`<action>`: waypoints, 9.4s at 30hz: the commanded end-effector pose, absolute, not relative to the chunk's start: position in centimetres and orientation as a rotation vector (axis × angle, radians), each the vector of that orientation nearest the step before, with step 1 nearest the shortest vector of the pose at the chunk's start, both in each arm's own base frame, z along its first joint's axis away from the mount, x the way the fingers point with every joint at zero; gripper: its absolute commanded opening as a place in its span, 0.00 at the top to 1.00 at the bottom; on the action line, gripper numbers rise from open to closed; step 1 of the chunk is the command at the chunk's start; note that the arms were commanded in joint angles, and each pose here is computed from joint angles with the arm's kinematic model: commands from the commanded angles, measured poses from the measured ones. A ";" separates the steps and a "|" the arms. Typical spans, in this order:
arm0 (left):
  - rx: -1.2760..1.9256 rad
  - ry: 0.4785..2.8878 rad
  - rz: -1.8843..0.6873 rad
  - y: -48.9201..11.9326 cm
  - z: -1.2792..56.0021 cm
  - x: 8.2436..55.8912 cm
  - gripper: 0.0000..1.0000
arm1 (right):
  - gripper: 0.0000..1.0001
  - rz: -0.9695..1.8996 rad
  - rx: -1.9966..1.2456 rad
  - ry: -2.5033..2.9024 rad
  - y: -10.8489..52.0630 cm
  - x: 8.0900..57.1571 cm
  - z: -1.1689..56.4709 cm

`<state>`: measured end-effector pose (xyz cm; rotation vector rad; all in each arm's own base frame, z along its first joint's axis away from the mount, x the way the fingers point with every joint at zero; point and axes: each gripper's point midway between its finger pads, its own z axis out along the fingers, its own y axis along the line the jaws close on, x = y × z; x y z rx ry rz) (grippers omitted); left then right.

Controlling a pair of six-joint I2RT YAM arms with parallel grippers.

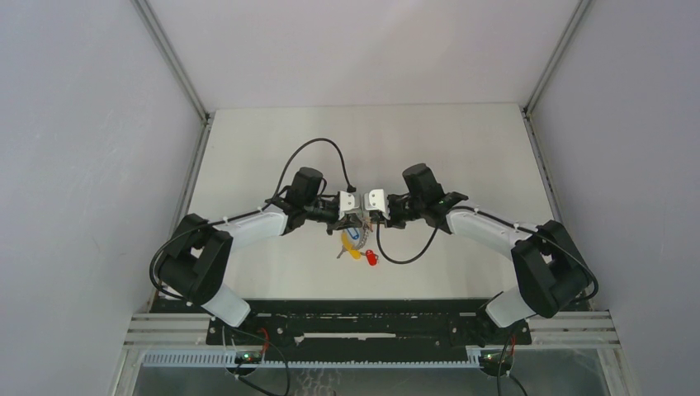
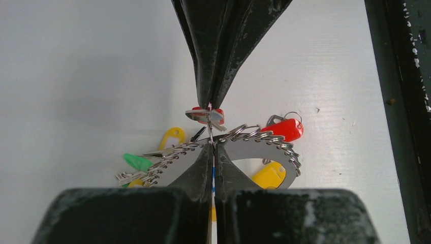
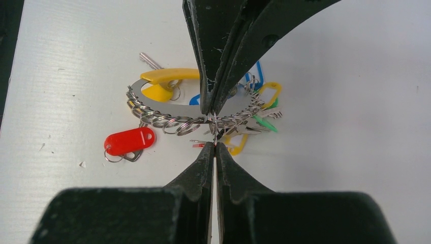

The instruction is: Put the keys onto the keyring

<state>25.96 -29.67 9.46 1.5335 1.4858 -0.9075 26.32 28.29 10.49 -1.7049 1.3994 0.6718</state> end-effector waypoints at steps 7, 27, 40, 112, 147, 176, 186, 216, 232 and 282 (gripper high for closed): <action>1.552 1.363 -0.914 -30.9 11.8 26.4 1.00 | 1.00 0.747 -1.704 1.343 29.8 26.5 12.4; 1.561 1.296 -0.903 -31.0 12.2 26.0 1.00 | 1.00 0.864 -1.750 1.348 30.3 25.7 11.4; 1.508 1.281 -0.895 -31.2 12.5 26.3 1.00 | 1.00 0.893 -1.753 1.321 30.8 25.5 11.5; 0.905 2.062 -0.801 -31.7 8.7 26.0 0.72 | 0.65 0.831 -0.667 2.155 23.7 31.0 7.9; 0.892 2.318 -0.807 -33.0 5.8 27.9 0.76 | 0.64 0.839 -0.642 2.162 23.3 30.8 7.4; 0.920 2.368 -0.748 -32.6 4.2 28.3 0.75 | 0.64 0.882 -0.650 2.170 23.6 30.6 7.0; 0.949 2.407 -0.738 -32.2 3.5 27.7 0.78 | 0.64 0.894 -0.656 2.165 23.7 30.6 7.1; 1.129 2.110 -0.644 -31.2 8.5 28.5 1.00 | 0.64 0.948 -0.764 2.063 24.7 29.8 9.1; 1.341 1.723 -0.730 -30.6 9.2 27.2 1.00 | 0.62 1.028 -1.224 1.629 27.9 26.5 11.4; 1.372 1.516 -0.783 -28.8 10.9 26.4 1.00 | 0.79 1.230 -1.483 1.438 32.3 25.4 8.4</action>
